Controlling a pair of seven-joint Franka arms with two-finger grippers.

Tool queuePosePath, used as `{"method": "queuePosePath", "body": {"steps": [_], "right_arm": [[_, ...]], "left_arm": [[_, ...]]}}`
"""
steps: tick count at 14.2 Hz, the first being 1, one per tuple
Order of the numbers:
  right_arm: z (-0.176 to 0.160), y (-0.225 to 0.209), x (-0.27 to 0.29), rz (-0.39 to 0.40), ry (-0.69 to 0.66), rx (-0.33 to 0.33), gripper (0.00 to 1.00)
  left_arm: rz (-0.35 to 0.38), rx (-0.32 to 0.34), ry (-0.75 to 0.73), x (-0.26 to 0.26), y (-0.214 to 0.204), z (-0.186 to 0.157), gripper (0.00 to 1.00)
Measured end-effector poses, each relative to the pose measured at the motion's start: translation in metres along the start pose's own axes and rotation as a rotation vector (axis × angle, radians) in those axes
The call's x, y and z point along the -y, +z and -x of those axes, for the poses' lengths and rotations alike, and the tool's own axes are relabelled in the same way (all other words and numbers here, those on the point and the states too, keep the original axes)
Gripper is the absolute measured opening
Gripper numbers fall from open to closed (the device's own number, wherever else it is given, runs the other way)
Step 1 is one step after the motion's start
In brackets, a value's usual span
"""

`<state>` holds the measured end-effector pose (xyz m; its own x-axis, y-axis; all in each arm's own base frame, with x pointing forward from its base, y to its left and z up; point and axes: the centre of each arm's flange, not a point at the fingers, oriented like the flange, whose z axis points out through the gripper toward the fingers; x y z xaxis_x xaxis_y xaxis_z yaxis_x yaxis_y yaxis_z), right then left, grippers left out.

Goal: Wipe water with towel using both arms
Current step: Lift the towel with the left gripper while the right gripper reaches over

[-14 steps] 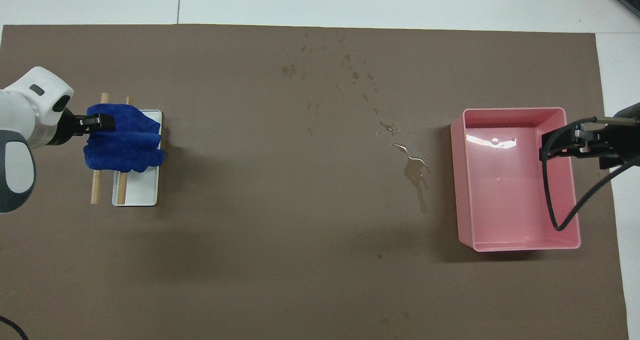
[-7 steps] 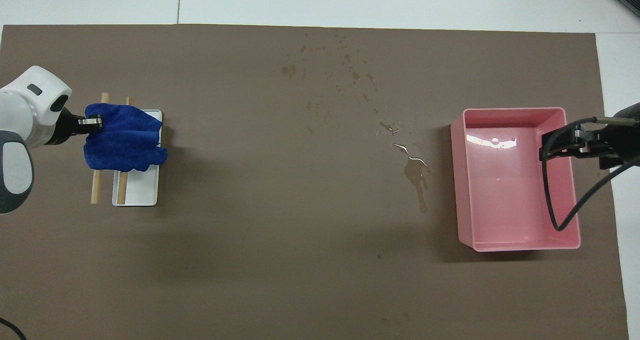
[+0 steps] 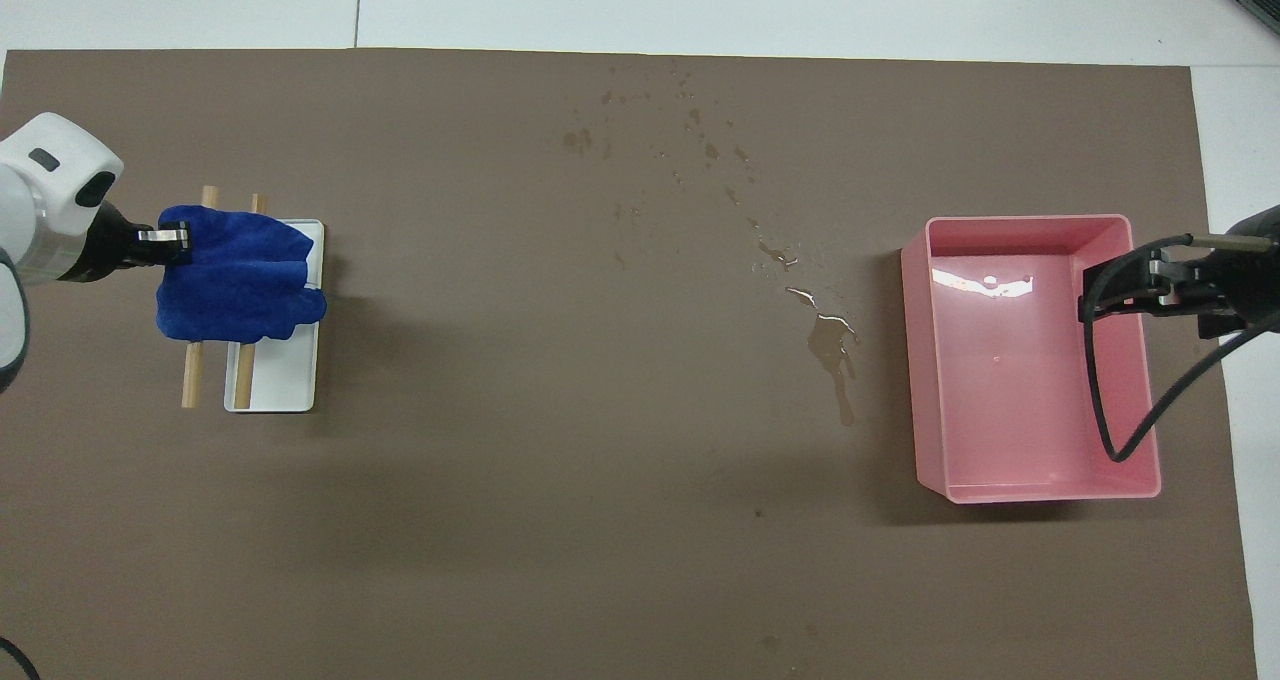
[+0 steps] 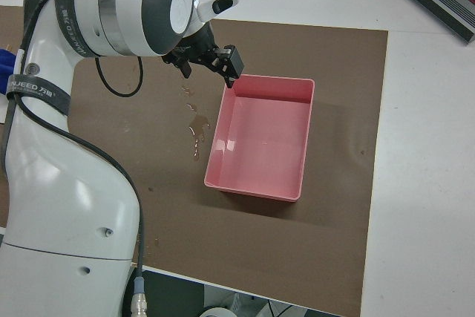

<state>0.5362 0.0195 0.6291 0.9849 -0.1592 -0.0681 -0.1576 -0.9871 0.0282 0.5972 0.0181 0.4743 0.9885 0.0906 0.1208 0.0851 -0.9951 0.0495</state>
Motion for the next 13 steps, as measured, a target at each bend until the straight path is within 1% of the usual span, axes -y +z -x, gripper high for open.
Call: {"method": "queuePosePath", "body": {"steps": [2, 4, 7, 9, 12, 13], "right_arm": [[0.0, 0.0, 0.0, 0.0, 0.0, 0.0, 1.0], [0.0, 0.0, 0.0, 0.0, 0.0, 0.0, 1.0], [0.0, 0.0, 0.0, 0.0, -0.001, 0.0, 1.0], [0.0, -0.001, 0.002, 0.0, -0.003, -0.004, 1.0], [0.0, -0.003, 0.006, -0.007, -0.011, -0.021, 1.0], [0.0, -0.003, 0.009, -0.023, -0.014, -0.02, 1.0]], "left_arm": [[0.076, 0.041, -0.055, -0.007, -0.028, -0.004, 0.05], [0.143, 0.091, -0.184, -0.016, -0.05, -0.004, 0.05], [0.276, 0.179, -0.495, -0.044, -0.071, 0.001, 0.05], [0.368, 0.256, -0.716, -0.071, -0.082, 0.005, 0.05], [0.45, 0.39, -0.976, -0.114, -0.097, 0.014, 0.05], [0.466, 0.436, -1.055, -0.127, -0.102, 0.018, 0.05]]}}
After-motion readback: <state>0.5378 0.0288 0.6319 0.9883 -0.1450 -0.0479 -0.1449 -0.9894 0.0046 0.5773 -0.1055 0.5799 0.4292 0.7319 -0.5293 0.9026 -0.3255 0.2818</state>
